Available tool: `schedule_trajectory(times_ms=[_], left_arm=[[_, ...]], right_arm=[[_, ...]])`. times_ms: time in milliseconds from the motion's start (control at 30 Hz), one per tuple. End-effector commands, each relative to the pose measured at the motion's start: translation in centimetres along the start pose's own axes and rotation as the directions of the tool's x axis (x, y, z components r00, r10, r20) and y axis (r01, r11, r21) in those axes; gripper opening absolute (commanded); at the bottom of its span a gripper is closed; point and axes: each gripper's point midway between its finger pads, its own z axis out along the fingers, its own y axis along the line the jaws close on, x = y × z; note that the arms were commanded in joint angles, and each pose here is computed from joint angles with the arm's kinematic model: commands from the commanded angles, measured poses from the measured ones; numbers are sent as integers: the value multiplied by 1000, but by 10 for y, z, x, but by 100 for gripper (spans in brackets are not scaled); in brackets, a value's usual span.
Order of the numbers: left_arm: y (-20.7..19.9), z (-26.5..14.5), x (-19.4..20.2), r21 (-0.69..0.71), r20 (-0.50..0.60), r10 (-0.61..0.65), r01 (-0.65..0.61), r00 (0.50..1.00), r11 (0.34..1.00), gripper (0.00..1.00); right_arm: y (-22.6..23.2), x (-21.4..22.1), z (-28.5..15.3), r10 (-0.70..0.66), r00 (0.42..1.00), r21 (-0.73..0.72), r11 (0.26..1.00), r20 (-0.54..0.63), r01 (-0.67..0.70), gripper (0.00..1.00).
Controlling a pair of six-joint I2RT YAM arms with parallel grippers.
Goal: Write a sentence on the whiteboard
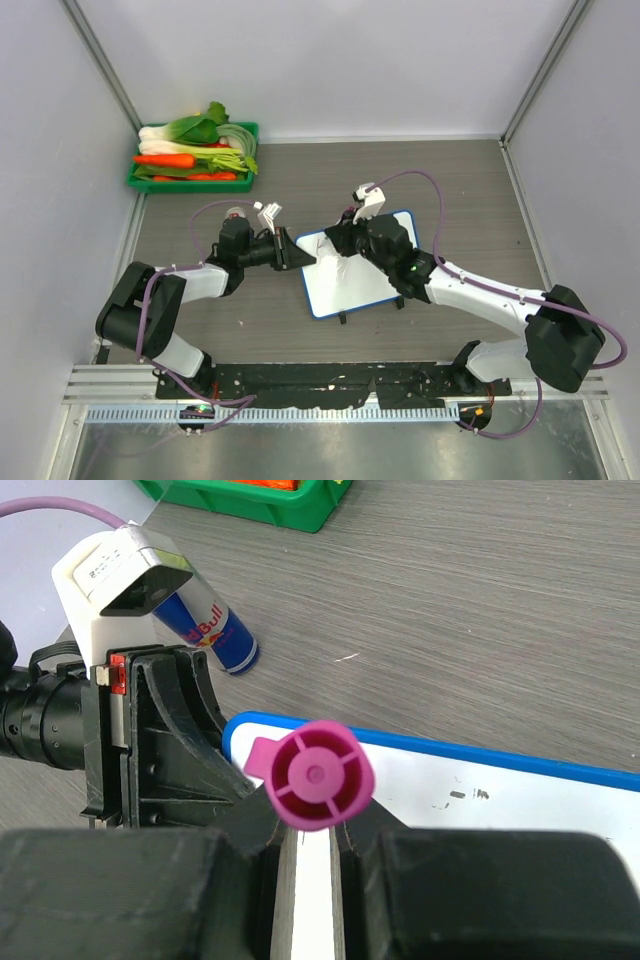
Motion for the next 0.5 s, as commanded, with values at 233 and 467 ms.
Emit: schedule_trajectory(times_ms=[233,467], left_arm=[[26,2,19,-93,-50,15,-19,999,996,0],[26,2,19,-91,-51,15,-19,999,996,0]], right_arm=[[-14,-24,-6,-35,997,89,996,67,29,1],[0,-46,-12,-3,993,30,1000,117,-1,1]])
